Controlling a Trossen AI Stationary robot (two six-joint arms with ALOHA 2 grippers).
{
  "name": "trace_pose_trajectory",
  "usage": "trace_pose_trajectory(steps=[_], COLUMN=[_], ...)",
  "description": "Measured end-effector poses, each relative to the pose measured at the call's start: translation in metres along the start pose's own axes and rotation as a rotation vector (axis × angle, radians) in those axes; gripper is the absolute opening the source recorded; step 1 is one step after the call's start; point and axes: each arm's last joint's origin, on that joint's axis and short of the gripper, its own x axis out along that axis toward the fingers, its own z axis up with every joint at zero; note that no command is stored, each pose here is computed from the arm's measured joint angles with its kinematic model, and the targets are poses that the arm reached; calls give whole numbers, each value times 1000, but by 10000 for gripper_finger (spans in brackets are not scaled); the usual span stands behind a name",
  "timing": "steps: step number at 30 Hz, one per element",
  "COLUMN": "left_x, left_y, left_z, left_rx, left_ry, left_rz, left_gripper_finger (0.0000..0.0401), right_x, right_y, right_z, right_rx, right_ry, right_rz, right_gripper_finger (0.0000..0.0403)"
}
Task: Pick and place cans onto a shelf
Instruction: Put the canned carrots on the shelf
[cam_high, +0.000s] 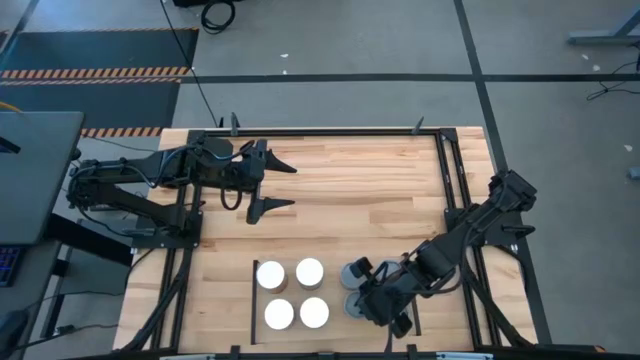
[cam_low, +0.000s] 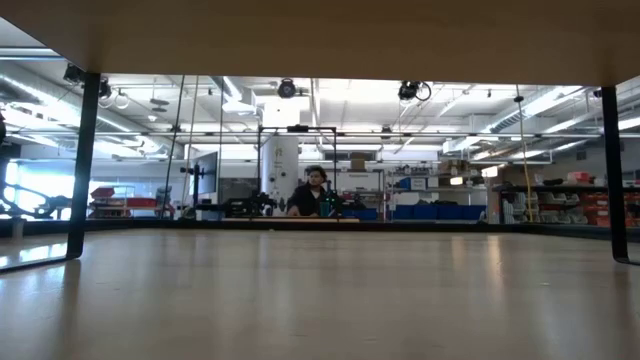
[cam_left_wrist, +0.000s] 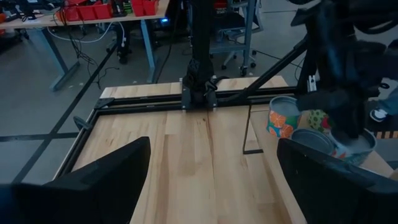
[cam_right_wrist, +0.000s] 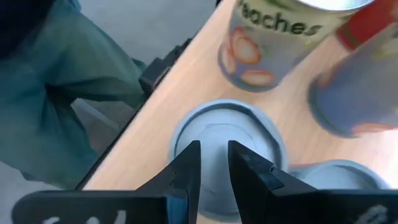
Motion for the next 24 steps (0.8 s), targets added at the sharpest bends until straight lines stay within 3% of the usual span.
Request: trace_pose_trajectory(steps=[11,19,24], left_x=[0,0,0], left_y=[0,0,0], left_z=[0,0,0], left_rx=[1,1,1], left_ry=[0,0,0], left_rz=[1,0,0], left_gripper_finger=[357,357,357], right_x=[3,4,14], right_y=[0,-4,-7], right_z=[8,0,0], right_rx=[-8,-12,1], right_ry=[-104,-25,-7], right_rz=[143,26,45], right_gripper_finger=[87,87,87])
